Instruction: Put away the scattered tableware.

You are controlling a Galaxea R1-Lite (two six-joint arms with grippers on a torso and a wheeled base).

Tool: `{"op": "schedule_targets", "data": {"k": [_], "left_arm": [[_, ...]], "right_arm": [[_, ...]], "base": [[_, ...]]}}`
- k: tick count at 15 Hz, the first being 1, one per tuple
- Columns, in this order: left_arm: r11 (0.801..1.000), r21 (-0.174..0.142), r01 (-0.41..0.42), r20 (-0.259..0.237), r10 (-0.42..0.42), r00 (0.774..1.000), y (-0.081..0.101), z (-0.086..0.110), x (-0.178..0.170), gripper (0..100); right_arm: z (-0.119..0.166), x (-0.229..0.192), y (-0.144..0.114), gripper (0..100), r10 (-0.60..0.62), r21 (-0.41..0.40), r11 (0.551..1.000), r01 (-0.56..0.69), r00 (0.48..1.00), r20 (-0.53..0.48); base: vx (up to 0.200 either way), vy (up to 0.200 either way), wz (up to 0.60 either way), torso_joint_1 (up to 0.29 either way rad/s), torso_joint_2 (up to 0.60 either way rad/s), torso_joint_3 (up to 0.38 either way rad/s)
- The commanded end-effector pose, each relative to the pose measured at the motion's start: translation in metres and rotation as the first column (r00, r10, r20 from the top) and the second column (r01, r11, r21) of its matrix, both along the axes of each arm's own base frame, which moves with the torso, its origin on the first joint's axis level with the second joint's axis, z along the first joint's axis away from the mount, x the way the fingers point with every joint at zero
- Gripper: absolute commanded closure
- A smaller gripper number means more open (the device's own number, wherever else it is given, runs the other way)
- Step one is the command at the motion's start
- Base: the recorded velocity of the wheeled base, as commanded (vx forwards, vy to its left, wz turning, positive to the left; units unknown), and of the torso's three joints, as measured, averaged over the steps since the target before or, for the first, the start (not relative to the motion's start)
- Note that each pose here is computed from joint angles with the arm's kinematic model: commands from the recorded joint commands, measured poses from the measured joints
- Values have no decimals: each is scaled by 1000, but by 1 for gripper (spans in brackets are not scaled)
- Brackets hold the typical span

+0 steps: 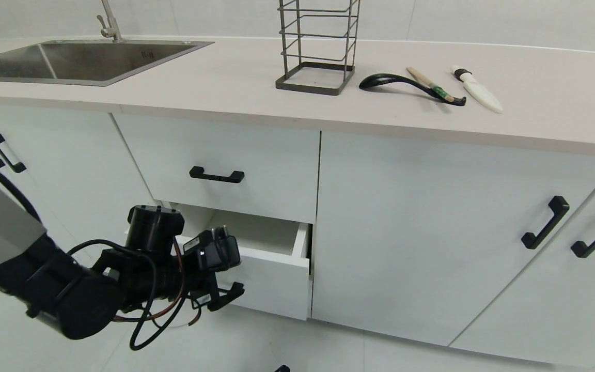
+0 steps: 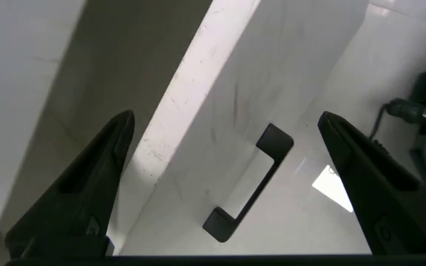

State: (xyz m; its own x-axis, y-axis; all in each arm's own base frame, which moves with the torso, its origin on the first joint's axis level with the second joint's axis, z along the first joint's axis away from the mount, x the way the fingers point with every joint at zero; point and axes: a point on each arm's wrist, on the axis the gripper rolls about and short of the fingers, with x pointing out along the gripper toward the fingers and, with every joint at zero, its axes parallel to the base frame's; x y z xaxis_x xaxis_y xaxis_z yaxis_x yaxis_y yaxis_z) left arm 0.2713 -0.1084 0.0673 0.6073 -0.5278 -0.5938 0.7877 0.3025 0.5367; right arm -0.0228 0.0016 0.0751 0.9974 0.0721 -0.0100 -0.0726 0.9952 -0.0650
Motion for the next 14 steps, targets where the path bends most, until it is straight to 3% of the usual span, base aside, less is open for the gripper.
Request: {"op": "schedule_targets", "data": {"k": [1,4,10,11,14], "left_arm": [[1000,-6,21,-1,-21,1000,9,14,-43,0],[999,-6,38,-11,-38,999,20,18,-80,0],[999,-9,35,-18,-35,999,29,17,-102,0],[999,-18,38,-2,-38,999,29,21,-104,0],[993,-107,41,26,-39,999,24,37,-116,0]], "right_arm": [[0,0,0,100,2,0,1000,-2,1000,-1],[0,0,0,100,0,0,1000,0,1000,-1],[0,0,0,100,0,0,1000,0,1000,-1],[0,0,0,100,0,0,1000,0,1000,-1],[0,0,0,100,0,0,1000,0,1000,-1]], "base": [[0,0,0,0,0,0],[0,0,0,0,0,0],[0,0,0,0,0,0],[0,0,0,0,0,0],[0,0,0,0,0,0]]}}
